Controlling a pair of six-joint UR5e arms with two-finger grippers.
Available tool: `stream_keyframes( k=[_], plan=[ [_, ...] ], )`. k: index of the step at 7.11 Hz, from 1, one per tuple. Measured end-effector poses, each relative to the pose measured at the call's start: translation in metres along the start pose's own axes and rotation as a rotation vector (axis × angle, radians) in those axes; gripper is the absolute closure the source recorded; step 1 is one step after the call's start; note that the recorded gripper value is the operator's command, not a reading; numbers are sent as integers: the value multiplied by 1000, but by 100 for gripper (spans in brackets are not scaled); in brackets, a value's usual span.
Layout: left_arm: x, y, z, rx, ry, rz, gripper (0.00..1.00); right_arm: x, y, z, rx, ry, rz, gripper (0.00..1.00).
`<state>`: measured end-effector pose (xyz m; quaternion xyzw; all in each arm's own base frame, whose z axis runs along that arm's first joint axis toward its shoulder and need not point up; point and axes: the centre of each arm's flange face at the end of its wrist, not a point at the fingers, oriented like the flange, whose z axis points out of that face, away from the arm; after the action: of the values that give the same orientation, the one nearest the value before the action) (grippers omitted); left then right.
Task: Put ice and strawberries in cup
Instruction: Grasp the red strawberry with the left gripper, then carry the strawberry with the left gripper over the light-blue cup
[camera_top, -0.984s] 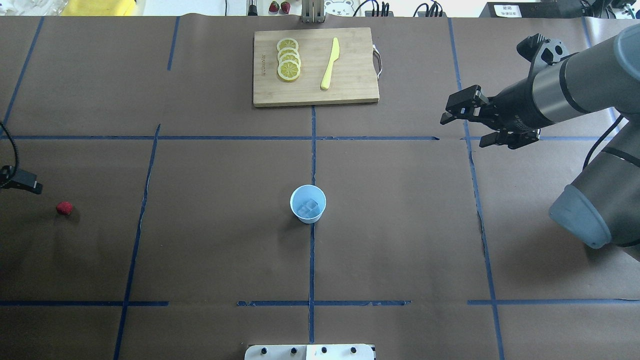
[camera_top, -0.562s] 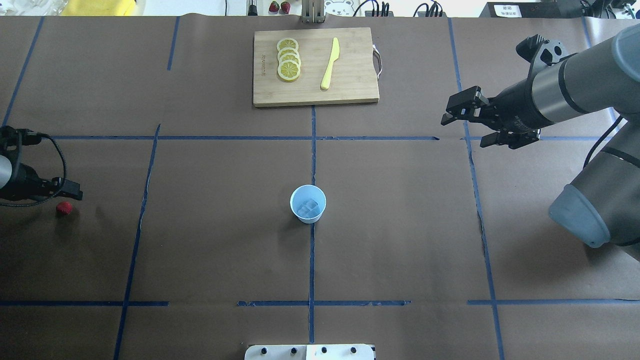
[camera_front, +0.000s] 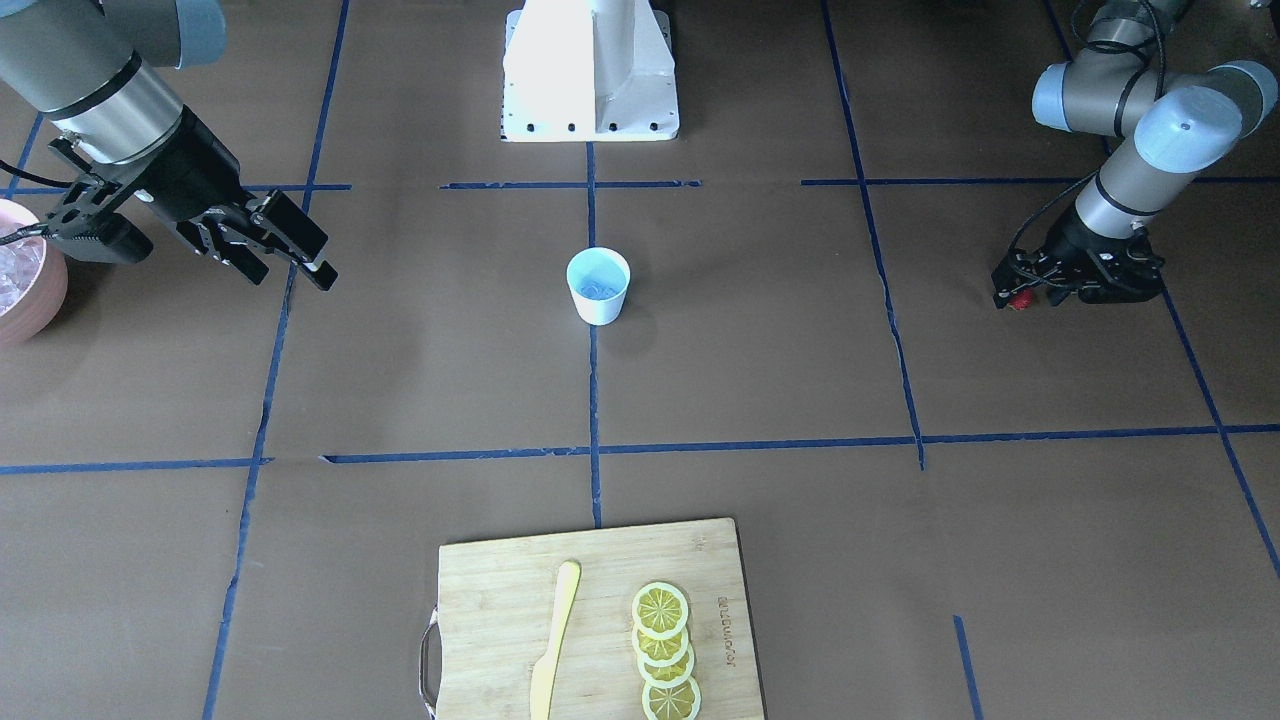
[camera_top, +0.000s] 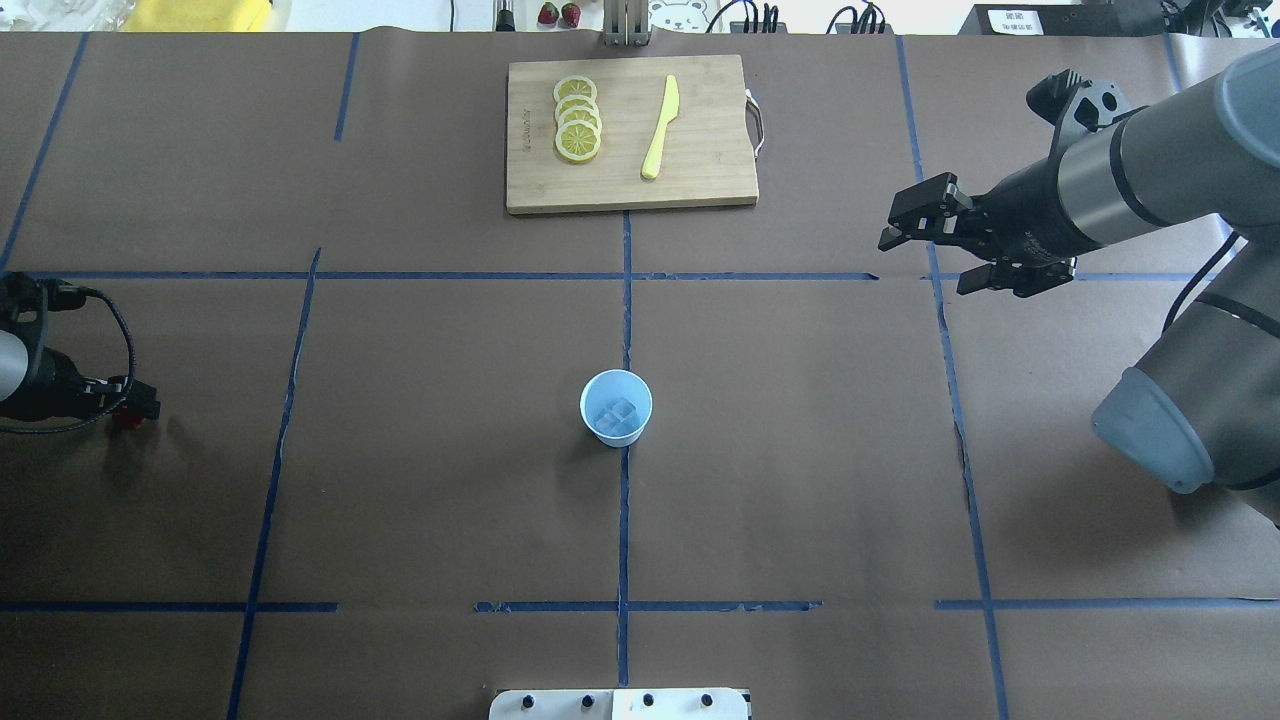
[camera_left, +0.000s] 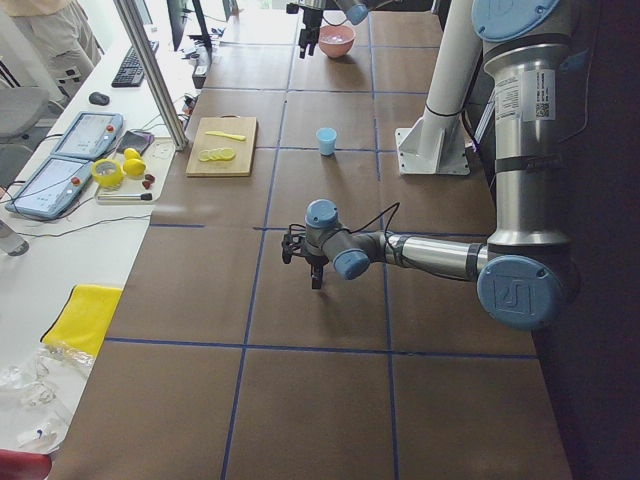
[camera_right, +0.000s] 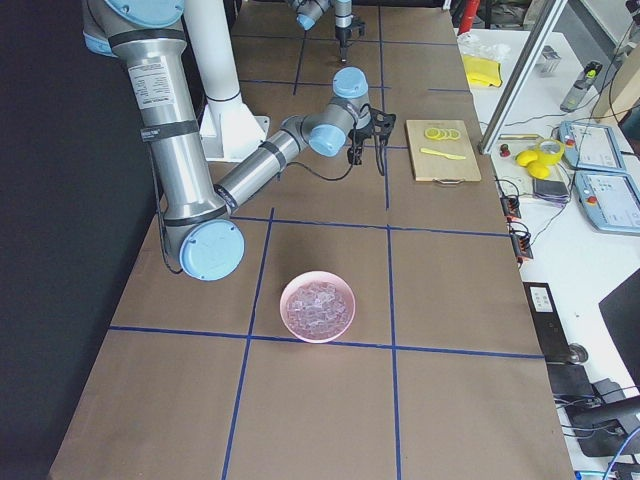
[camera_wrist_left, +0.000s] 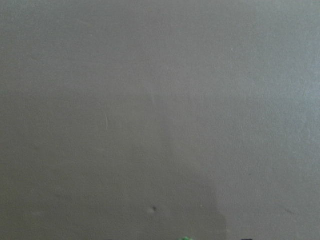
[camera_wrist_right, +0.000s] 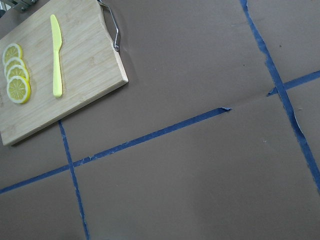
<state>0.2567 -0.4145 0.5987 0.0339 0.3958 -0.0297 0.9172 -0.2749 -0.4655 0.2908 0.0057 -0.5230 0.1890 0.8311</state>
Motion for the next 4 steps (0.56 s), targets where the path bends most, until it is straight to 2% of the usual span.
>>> stream_keyframes(
  k=[2, 3, 4],
  plan=[
    [3, 1, -3, 0, 9, 3, 100, -1, 0, 0, 0, 0, -1, 0],
    [16, 1, -14, -2, 39, 13, 100, -1, 0, 0, 0, -1, -1, 0],
    [44, 3, -35, -15, 105, 10, 100, 0, 0, 0, 0, -1, -1, 0]
  ],
)
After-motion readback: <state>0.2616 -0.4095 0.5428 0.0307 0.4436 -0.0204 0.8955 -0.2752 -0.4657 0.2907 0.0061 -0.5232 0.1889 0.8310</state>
